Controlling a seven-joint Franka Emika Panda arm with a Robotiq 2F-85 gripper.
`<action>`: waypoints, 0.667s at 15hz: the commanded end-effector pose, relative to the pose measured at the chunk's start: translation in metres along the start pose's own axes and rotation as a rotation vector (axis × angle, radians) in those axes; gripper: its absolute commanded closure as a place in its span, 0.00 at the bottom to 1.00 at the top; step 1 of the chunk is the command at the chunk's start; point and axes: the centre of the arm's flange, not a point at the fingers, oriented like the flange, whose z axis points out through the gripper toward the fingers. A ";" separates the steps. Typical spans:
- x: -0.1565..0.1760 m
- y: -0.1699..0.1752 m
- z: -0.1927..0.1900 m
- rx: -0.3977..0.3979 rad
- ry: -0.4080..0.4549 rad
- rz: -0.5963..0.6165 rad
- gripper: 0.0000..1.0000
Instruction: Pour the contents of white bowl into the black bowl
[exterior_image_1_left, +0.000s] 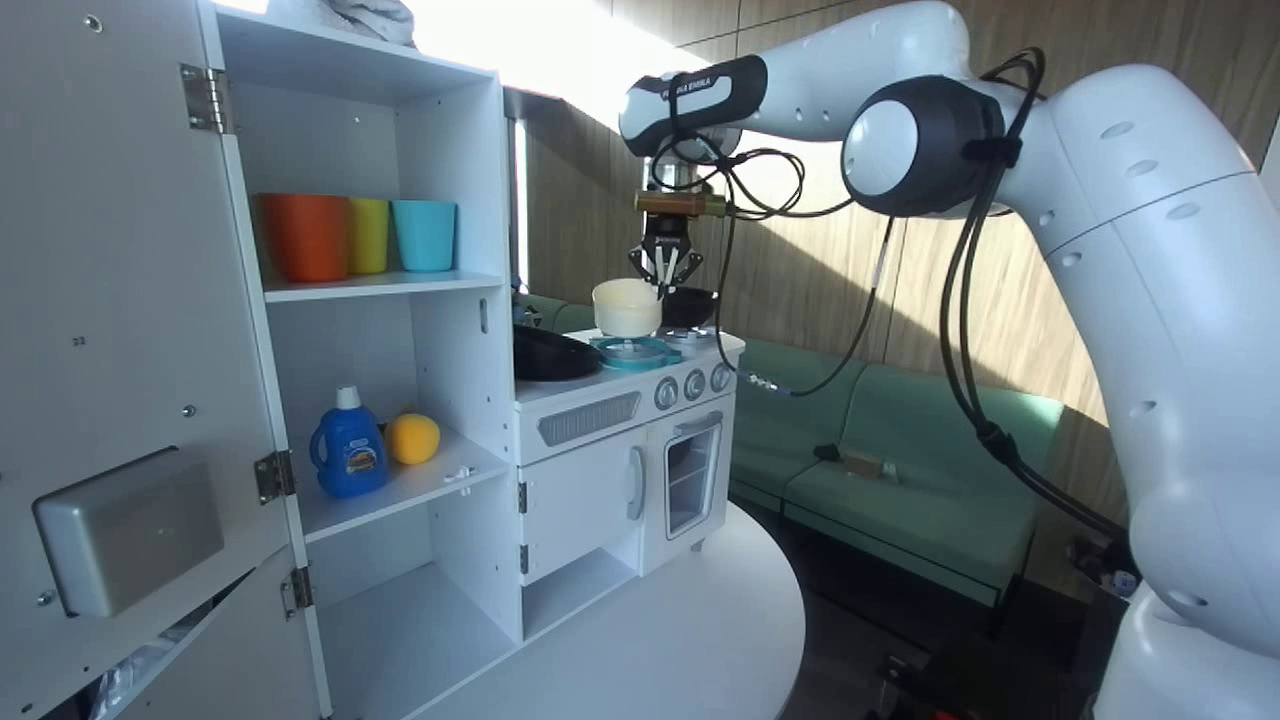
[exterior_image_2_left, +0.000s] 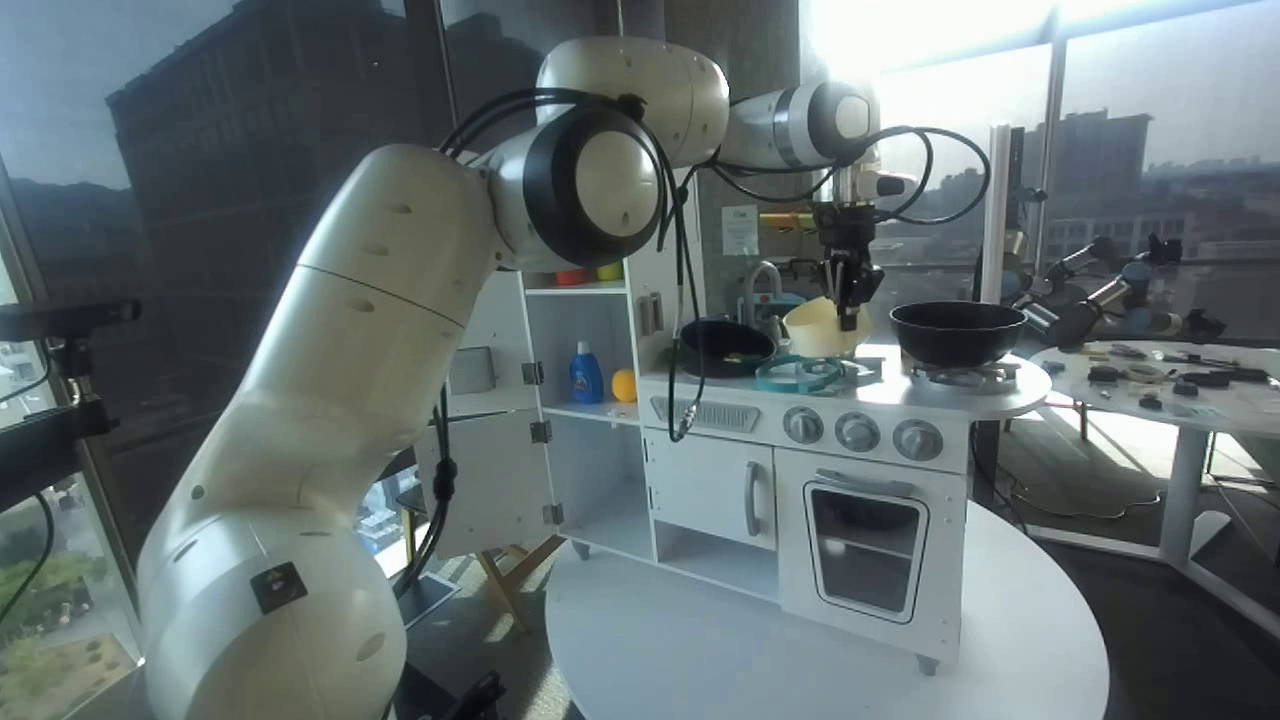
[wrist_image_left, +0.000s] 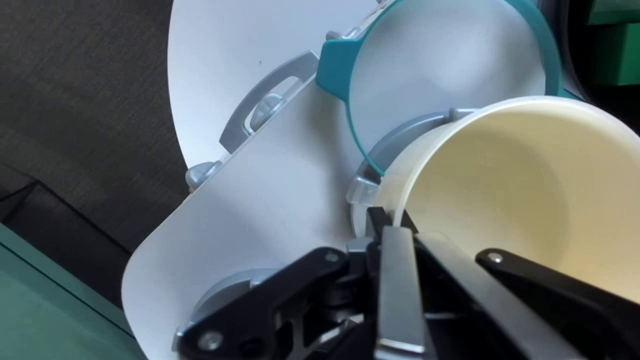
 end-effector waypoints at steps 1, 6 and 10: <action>0.018 -0.007 -0.011 0.021 -0.020 -0.014 0.95; 0.019 -0.009 -0.008 0.016 -0.035 -0.014 0.61; 0.018 -0.010 -0.010 0.013 -0.036 -0.014 0.32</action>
